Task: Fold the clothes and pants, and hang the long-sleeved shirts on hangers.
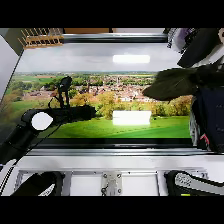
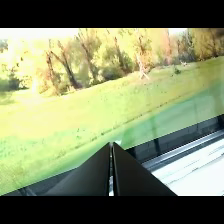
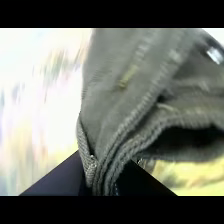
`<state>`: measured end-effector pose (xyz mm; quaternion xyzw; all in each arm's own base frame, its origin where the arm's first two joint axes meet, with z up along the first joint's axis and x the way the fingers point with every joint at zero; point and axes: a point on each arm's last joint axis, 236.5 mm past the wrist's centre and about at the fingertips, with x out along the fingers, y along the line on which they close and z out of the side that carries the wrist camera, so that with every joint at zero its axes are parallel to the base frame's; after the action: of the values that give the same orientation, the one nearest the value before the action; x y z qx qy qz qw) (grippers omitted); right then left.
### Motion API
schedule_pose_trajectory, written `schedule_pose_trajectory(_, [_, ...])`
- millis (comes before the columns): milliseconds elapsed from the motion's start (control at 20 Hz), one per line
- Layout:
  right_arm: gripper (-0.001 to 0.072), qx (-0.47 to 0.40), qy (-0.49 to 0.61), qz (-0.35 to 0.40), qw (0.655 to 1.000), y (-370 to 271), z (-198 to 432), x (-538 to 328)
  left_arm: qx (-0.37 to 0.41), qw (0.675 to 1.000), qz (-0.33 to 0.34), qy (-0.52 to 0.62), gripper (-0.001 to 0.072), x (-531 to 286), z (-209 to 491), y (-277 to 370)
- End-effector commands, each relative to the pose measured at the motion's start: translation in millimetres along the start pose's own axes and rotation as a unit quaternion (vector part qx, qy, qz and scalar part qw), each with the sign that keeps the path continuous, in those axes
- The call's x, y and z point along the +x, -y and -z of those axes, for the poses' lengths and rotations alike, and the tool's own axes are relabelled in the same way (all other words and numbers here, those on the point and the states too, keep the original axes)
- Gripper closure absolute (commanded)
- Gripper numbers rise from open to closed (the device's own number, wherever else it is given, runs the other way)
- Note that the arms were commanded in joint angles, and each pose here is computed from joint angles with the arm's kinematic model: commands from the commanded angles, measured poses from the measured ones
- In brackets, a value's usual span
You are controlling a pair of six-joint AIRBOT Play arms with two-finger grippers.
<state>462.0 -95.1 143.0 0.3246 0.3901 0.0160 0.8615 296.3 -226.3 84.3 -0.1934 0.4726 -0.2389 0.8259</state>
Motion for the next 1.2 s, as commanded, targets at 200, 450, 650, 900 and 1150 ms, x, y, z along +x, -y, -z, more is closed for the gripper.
schedule_pose_trajectory(200, [0.0668, 0.074, 0.224, 0.042, 0.971, 66, -119, -121, 0.001, 1.000, 0.000, 0.001, 0.0682, 0, 0, 0])
schedule_pose_trajectory(450, [0.0669, 0.099, 0.258, 0.074, 0.958, 104, -124, -159, 0.001, 1.000, 0.000, 0.001, 0.0682, 0, 0, 0])
schedule_pose_trajectory(650, [0.0669, 0.112, 0.262, 0.110, 0.952, 112, -113, -184, 0.001, 1.000, 0.000, 0.002, 0.0682, 0, -1, 0])
schedule_pose_trajectory(900, [0.0669, 0.151, 0.141, 0.238, 0.949, 163, -33, -180, 0.001, 1.000, 0.000, 0.002, 0.0682, 0, -1, 0])
schedule_pose_trajectory(1150, [0.0669, 0.206, 0.059, 0.382, 0.899, 224, 63, -195, 0.001, 1.000, 0.000, 0.002, 0.0682, 0, -1, 0])
